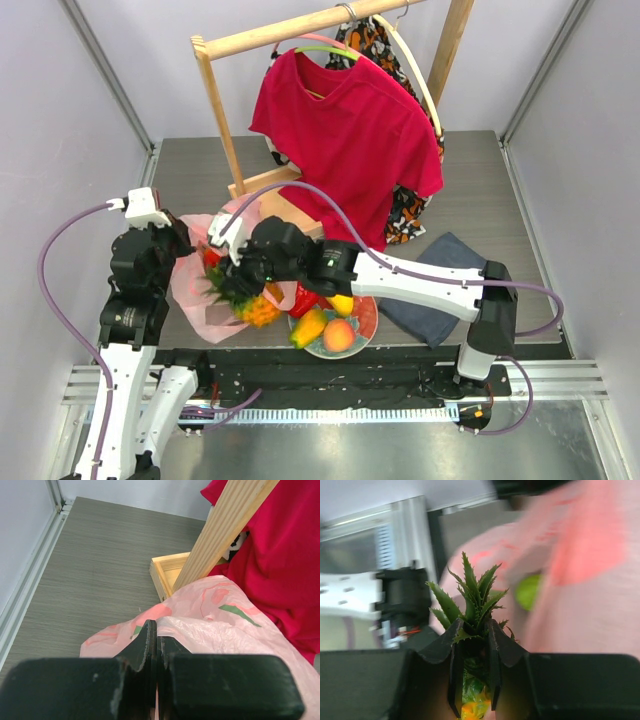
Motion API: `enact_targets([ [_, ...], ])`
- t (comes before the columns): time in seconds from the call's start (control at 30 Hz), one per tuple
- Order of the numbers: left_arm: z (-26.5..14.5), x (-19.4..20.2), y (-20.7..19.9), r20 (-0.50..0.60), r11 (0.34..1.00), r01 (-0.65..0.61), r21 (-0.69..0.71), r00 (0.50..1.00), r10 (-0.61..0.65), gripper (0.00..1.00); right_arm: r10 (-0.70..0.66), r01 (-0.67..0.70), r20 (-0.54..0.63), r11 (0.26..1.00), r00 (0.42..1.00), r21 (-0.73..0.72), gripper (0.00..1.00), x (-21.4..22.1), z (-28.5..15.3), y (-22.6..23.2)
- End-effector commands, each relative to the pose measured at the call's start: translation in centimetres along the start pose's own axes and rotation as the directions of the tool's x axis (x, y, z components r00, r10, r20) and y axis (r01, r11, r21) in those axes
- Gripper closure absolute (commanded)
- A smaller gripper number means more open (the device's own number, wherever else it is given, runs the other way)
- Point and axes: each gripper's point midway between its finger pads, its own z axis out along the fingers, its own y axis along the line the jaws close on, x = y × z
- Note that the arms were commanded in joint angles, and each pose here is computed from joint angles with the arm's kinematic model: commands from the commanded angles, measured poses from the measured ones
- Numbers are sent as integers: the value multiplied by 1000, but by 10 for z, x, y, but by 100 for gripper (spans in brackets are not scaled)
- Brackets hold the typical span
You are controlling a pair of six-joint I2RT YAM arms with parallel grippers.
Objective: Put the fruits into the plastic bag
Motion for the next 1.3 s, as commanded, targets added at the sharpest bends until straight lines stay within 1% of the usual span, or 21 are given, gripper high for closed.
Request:
enact_targets([
  [0.0,1,-12,-4,47,1000,0,22,999,-1,100,-117,76,144,962,983,262,99,-62,-35,-47],
  [0.03,1,-12,-5,45,1000,-1,25,999,0,100,-122,72,146,950,982,303,99,-62,-35,-55],
  [0.13,2,-11,-5,42,1000,-2,29,999,1,100,-151,80,173,929,973,360,99,-66,-32,-66],
  [0.17,1,-11,-6,43,999,-4,32,999,2,100,-159,77,170,911,973,406,99,-64,-32,-75],
  [0.2,2,-11,-7,39,999,-6,40,999,5,100,-171,72,198,901,965,428,99,-70,-32,-78],
  [0.27,2,-10,-9,36,999,-7,51,999,5,100,-199,87,197,880,960,467,99,-69,-31,-87],
  [0.37,2,-10,-13,36,997,-7,74,999,4,100,-202,94,199,888,959,451,99,-67,-16,-85],
  [0.43,1,-11,-16,39,996,-8,92,999,4,100,-189,94,174,890,966,446,99,-56,0,-88],
  [0.47,1,-11,-17,38,995,-6,95,999,3,100,-181,85,177,891,967,445,99,-57,3,-88],
  [0.63,1,-11,-19,40,994,-2,107,999,-2,100,-154,91,109,893,982,441,99,-34,34,-94],
  [0.73,1,-12,-20,43,994,0,109,999,-4,100,-143,86,94,890,985,447,99,-25,45,-98],
  [1.0,1,-11,-20,40,994,3,112,999,-7,100,-65,-18,182,908,981,419,99,-37,61,-110],
  [1.03,1,-12,-20,42,994,4,112,999,-9,100,-46,-37,197,916,979,398,99,-40,63,-109],
  [1.13,1,-11,-20,41,994,4,110,999,-9,100,19,-97,202,918,979,384,99,-30,75,-117],
  [1.2,1,-11,-20,38,994,4,108,999,-8,100,37,-105,180,915,983,389,99,-18,81,-124],
  [1.23,2,-10,-19,35,994,5,106,999,-9,100,48,-111,168,913,985,392,98,-13,81,-125],
  [1.27,2,-9,-19,33,995,6,104,999,-9,100,51,-111,160,912,986,394,92,-10,81,-126],
])
